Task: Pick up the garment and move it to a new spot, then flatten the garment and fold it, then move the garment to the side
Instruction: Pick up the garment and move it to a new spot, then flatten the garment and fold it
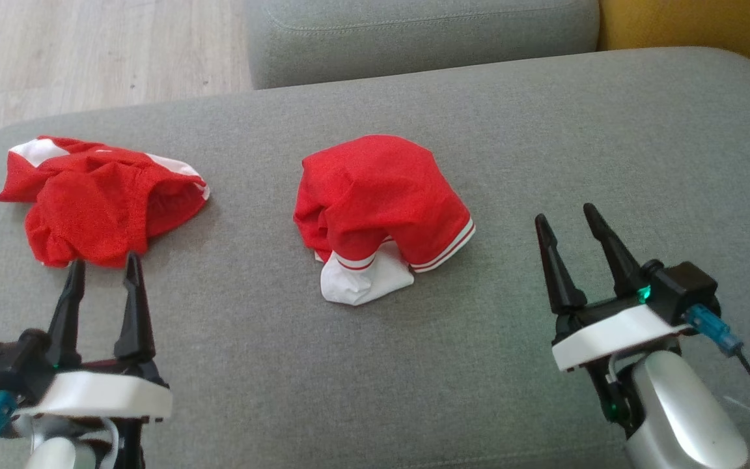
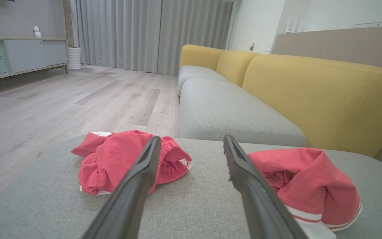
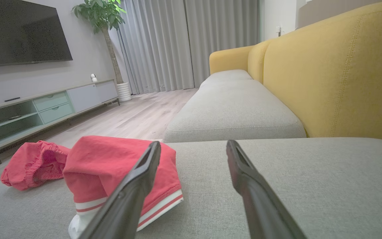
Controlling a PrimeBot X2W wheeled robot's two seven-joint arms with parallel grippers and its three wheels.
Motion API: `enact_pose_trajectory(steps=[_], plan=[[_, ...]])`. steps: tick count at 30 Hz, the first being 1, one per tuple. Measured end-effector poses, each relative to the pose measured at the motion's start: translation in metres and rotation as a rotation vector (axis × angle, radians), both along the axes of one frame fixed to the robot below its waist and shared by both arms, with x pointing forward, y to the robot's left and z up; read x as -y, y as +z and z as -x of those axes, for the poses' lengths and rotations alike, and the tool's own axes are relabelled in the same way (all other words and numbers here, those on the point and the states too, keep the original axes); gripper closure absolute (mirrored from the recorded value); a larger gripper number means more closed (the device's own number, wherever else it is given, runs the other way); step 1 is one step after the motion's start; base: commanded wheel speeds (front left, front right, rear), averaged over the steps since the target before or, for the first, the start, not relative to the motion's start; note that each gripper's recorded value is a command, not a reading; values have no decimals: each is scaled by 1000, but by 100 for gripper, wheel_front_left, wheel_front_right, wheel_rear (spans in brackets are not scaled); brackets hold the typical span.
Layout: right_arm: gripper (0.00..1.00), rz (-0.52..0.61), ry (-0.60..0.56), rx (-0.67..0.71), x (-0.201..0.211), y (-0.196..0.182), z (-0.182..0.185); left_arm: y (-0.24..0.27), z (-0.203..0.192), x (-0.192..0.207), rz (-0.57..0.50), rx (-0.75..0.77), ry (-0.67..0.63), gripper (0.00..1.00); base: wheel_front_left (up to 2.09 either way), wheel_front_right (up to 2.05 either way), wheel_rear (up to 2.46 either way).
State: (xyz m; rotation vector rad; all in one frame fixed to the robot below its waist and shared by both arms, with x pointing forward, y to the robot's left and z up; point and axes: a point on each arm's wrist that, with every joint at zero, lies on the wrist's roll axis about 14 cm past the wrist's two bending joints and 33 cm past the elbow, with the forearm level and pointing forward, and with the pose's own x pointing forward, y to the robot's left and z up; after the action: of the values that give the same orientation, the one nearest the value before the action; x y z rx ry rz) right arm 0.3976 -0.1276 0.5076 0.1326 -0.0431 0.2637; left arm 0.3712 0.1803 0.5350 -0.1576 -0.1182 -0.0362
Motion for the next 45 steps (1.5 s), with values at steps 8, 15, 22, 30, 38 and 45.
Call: enact_pose_trajectory(steps=[8,15,22,30,38,45], plan=[[0,12,1,-12,2,-4,0,-3,-3,0,8,6,3,0,0,0,0],[0,13,18,-32,-3,-10,2,-7,-3,-3,4,3,13,0,0,0,0],[0,-6,37,-80,-11,-20,3,-10,0,-10,13,-1,37,0,0,0,0],[0,-9,289,-462,-90,-76,19,-19,7,-18,27,-23,63,0,0,0,0],[0,-9,355,-671,-110,-106,8,-29,13,-40,44,-51,137,0,0,0,0],[12,-32,359,-755,-119,-124,1,-41,23,-56,43,-87,189,0,0,0,0]])
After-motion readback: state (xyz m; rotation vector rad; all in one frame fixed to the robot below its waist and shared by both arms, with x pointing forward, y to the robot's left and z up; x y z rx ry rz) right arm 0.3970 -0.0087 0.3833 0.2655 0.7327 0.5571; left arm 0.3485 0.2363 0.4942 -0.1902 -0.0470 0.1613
